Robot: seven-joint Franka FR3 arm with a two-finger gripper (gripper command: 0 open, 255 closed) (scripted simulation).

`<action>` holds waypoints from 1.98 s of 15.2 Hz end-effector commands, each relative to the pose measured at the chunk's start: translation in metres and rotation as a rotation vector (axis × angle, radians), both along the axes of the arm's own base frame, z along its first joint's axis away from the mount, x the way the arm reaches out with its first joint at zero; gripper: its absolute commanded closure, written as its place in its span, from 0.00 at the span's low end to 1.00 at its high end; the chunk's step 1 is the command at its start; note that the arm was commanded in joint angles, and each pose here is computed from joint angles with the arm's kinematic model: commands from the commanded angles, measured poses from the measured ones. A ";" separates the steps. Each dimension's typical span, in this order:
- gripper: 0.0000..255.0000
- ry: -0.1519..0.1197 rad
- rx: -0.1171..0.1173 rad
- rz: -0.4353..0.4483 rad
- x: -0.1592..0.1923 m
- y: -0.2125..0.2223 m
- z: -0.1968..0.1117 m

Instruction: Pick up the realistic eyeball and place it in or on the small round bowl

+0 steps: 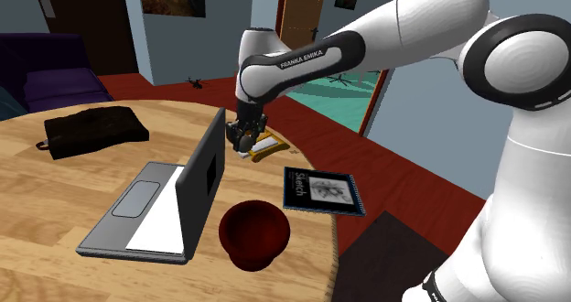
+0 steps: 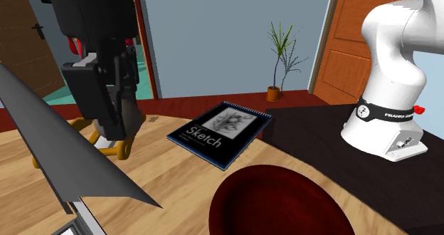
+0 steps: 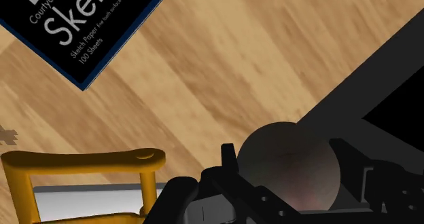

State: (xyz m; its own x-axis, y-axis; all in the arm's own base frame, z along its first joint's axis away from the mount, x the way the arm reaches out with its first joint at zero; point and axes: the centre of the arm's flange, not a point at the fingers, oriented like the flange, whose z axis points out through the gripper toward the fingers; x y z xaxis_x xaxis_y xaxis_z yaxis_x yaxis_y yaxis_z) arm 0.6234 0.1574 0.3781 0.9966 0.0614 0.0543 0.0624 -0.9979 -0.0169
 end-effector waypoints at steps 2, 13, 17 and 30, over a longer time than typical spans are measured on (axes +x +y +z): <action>1.00 0.000 0.000 0.000 -0.029 0.014 0.002; 1.00 0.000 0.000 0.000 -0.161 0.075 0.002; 1.00 0.000 0.000 0.000 -0.210 0.098 0.003; 1.00 0.000 0.000 0.000 -0.210 0.098 -0.069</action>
State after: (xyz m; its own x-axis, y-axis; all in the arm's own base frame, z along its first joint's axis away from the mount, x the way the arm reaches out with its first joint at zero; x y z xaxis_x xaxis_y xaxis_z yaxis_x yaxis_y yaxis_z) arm 0.4134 0.2547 0.3173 0.9967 0.0616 0.0537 0.0625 -0.9979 -0.0163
